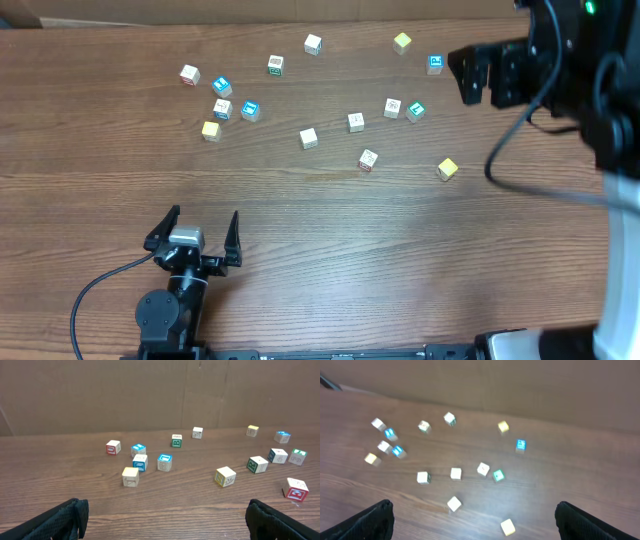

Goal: Form a horizontal line
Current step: 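Move the right gripper to the yellow block at the right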

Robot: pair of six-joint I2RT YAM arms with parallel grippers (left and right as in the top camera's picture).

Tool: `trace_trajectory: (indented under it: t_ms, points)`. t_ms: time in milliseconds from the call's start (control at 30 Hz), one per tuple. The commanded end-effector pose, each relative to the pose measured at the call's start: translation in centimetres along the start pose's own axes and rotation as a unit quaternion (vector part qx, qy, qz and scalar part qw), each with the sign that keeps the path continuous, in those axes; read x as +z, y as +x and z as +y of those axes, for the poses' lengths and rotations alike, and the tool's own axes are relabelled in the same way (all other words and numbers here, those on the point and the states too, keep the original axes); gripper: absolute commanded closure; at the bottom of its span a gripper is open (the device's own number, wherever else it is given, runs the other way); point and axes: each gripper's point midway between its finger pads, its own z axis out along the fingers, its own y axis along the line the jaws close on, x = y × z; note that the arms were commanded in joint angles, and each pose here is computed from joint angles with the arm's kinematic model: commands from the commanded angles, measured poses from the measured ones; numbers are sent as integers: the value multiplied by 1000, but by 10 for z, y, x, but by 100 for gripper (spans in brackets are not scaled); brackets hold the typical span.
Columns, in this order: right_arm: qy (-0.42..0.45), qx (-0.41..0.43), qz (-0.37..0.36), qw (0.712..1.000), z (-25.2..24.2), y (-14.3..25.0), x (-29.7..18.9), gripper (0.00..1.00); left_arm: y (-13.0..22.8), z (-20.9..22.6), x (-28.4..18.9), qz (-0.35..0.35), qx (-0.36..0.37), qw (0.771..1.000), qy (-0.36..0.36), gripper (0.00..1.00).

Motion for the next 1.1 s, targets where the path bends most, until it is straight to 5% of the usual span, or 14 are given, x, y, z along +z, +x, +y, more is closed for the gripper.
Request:
trace_trajectory:
  t_ms: [0,400,533,667,867,1067]
  points:
    - [19,17,32,999,-21,2,23,0,0,2,0,-2,11,1000,-6,1]
    - [26,66,157,985,-63,45,114,2,0,2,0,-2,11,1000,-6,0]
    - [26,103,214,971,-61,71,123,60,0,2,0,-2,11,1000,-6,0]
    - [28,133,291,947,-59,110,129,69,0,2,0,-2,11,1000,-5,1]
    - [29,150,356,922,-60,160,155,64,0,2,0,-2,11,1000,-5,1]
    - [14,162,390,906,-57,211,188,0,0,2,0,-2,11,1000,-6,0]
